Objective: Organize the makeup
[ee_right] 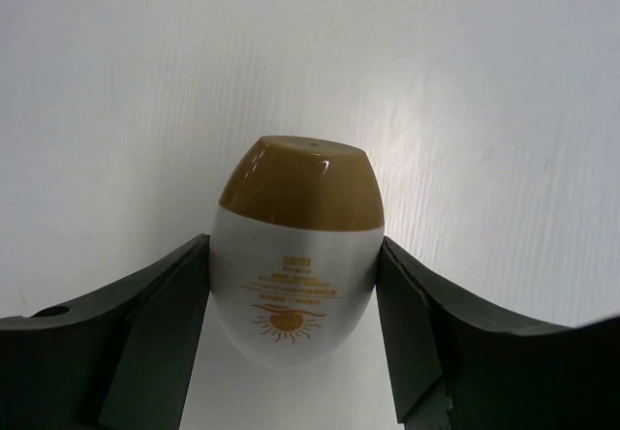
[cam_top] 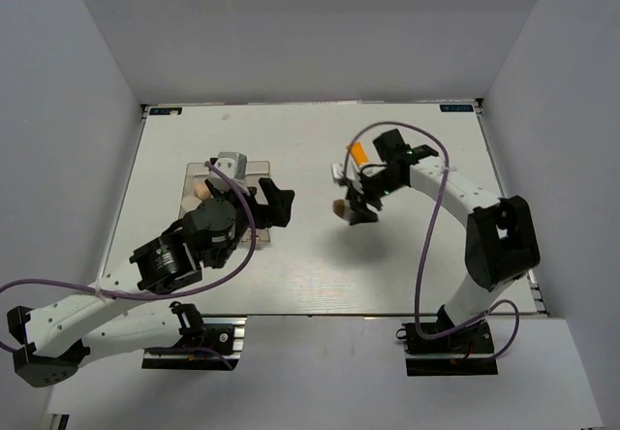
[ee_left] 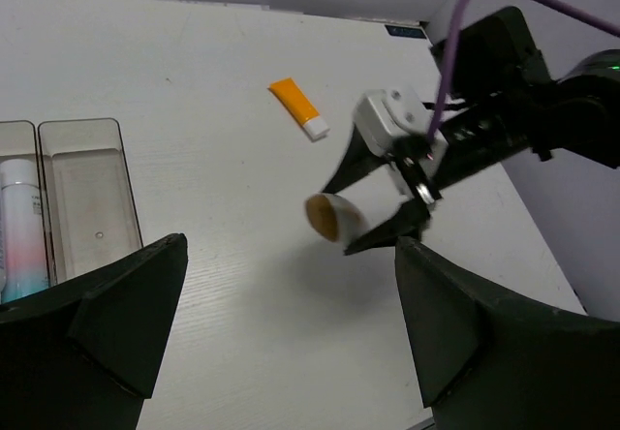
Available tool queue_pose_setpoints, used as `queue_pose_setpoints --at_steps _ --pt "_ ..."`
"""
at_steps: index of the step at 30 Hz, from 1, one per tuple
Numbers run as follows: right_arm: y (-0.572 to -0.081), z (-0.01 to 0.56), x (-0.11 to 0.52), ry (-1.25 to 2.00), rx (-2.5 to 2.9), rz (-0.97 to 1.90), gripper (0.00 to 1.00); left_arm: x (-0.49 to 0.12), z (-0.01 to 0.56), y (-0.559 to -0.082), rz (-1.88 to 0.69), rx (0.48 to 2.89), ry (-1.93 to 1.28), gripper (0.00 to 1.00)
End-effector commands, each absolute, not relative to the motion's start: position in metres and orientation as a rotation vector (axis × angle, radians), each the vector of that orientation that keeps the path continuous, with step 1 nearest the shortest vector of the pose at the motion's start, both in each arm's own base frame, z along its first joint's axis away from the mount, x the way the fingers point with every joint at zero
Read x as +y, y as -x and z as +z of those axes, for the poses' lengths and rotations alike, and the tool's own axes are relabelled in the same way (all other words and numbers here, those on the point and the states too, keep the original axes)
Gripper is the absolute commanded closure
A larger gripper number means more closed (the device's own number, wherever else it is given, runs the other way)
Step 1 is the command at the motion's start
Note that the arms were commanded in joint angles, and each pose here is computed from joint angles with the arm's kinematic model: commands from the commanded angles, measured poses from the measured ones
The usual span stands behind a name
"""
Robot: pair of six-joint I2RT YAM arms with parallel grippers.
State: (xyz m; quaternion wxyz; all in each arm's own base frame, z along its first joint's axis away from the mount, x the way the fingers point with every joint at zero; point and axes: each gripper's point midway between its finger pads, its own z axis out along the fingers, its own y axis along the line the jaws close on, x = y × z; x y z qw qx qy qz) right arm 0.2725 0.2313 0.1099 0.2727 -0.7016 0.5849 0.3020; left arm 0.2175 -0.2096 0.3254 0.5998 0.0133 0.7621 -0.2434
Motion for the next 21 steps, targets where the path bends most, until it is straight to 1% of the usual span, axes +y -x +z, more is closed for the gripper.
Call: queue_pose_setpoints --at_steps 1,3,4,5,7,9,10,11,13,15,16,17,19,20,21 --pt "-0.287 0.162 0.31 1.517 1.652 1.162 0.97 -0.205 0.349 -0.217 -0.605 1.699 -0.008 0.03" --pt "-0.305 0.178 0.349 1.442 1.58 1.225 0.96 -0.201 0.353 -0.217 -0.604 1.686 0.006 0.03" --pt "-0.305 0.185 0.361 1.325 1.679 1.32 0.97 -0.201 0.354 -0.217 -0.608 1.676 0.012 0.03" --pt "-0.306 0.178 0.379 1.303 1.7 1.365 0.97 -0.201 0.357 -0.214 -0.619 1.664 0.002 0.03" --pt "-0.323 0.205 0.405 1.2 1.658 1.418 0.97 -0.199 0.361 -0.215 -0.627 1.647 0.013 0.02" --pt "-0.323 0.205 0.43 1.176 1.643 1.475 0.96 -0.198 0.365 -0.214 -0.628 1.636 0.011 0.03" --pt "-0.329 0.225 0.441 1.134 1.601 1.512 0.95 -0.198 0.367 -0.214 -0.629 1.633 0.011 0.02" --pt "-0.326 0.215 0.456 1.135 1.616 1.556 0.95 -0.198 0.367 -0.215 -0.625 1.635 0.007 0.03" --pt "-0.33 0.221 0.478 1.134 1.591 1.617 0.94 -0.199 0.366 -0.215 -0.621 1.639 0.001 0.02" --pt "-0.329 0.224 0.494 1.146 1.566 1.626 0.93 -0.201 0.365 -0.215 -0.614 1.646 -0.009 0.02" --pt "-0.328 0.236 0.504 1.159 1.527 1.623 0.92 -0.2 0.366 -0.215 -0.614 1.646 -0.009 0.02" --pt "-0.331 0.225 0.509 1.158 1.538 1.615 0.91 -0.201 0.366 -0.215 -0.614 1.65 -0.011 0.02" --pt "-0.33 0.213 0.52 1.146 1.556 1.603 0.83 -0.198 0.366 -0.215 -0.611 1.648 -0.004 0.02" --pt "-0.332 0.207 0.521 1.135 1.574 1.598 0.82 -0.197 0.366 -0.214 -0.61 1.649 0.0 0.02" --pt "-0.333 0.201 0.522 1.125 1.589 1.589 0.78 -0.196 0.366 -0.214 -0.608 1.648 0.0 0.02"
